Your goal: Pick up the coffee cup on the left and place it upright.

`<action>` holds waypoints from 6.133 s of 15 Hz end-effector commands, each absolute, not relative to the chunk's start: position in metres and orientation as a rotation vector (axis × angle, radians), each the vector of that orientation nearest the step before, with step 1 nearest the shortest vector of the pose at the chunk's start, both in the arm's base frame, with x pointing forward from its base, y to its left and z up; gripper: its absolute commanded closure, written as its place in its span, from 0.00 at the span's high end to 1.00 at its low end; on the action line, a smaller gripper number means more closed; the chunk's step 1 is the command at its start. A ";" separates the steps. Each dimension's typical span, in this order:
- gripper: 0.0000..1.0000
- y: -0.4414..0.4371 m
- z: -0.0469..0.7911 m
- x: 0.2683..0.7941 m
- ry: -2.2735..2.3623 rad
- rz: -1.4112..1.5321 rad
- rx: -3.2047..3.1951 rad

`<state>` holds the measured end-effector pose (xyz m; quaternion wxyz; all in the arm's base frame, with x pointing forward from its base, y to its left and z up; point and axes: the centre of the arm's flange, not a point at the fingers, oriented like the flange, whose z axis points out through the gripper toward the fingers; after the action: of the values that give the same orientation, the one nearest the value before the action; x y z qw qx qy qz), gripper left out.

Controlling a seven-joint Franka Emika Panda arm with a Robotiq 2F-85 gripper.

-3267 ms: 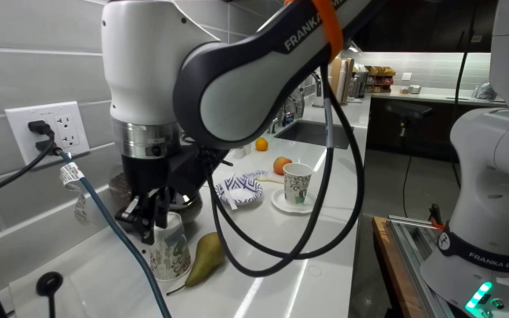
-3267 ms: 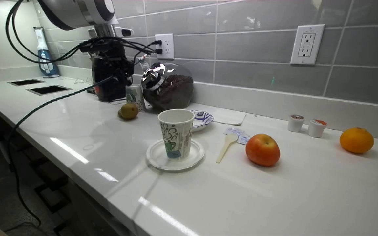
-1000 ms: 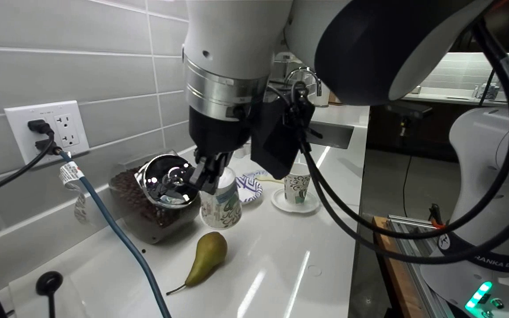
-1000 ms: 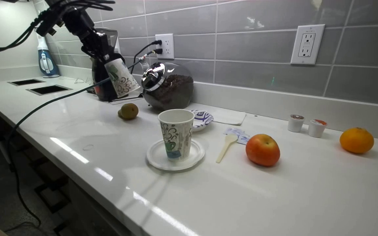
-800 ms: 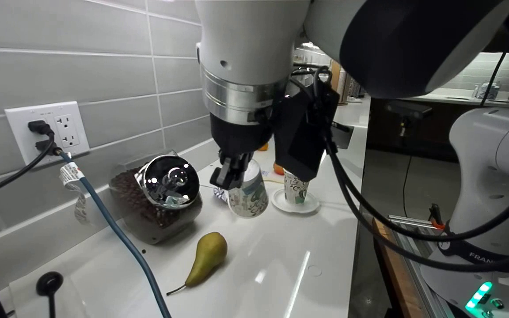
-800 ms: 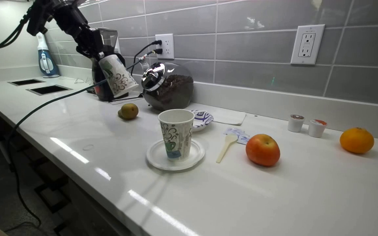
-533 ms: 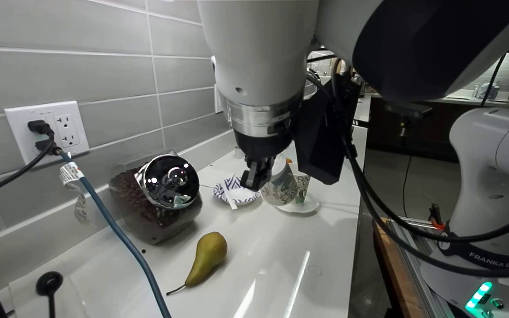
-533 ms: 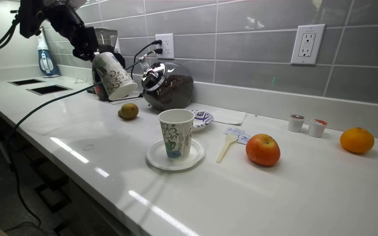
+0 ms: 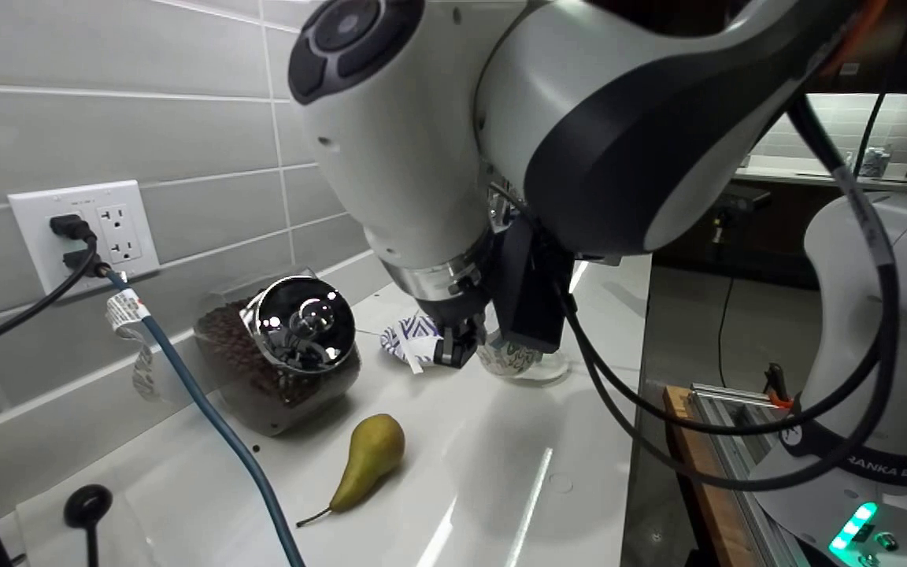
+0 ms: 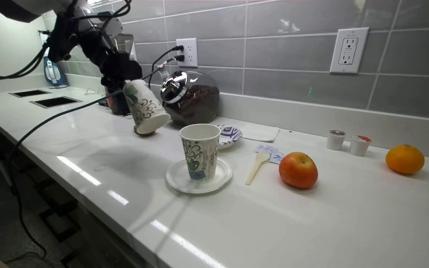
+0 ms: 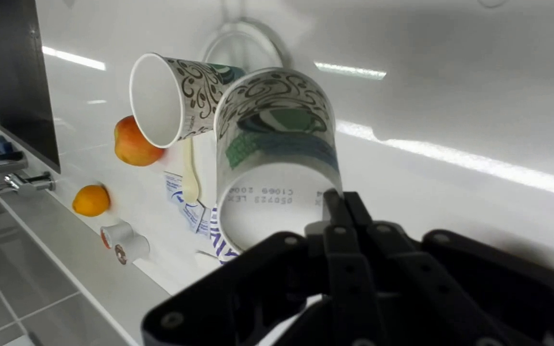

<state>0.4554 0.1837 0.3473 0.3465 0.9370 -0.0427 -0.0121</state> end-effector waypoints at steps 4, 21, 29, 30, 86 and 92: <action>0.01 0.168 0.302 0.494 -0.092 -0.247 2.465; 0.06 0.139 0.266 0.523 -0.267 -0.582 2.508; 0.66 0.156 0.292 0.523 -0.300 -0.464 2.689; 0.73 0.160 0.298 0.521 -0.314 -0.436 2.738; 0.76 -0.121 0.285 0.516 0.739 -0.122 3.573; 0.61 -0.115 0.274 0.515 0.753 -0.251 3.624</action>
<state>0.5063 -0.1131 0.2750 -0.2632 0.9436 0.1933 -0.0550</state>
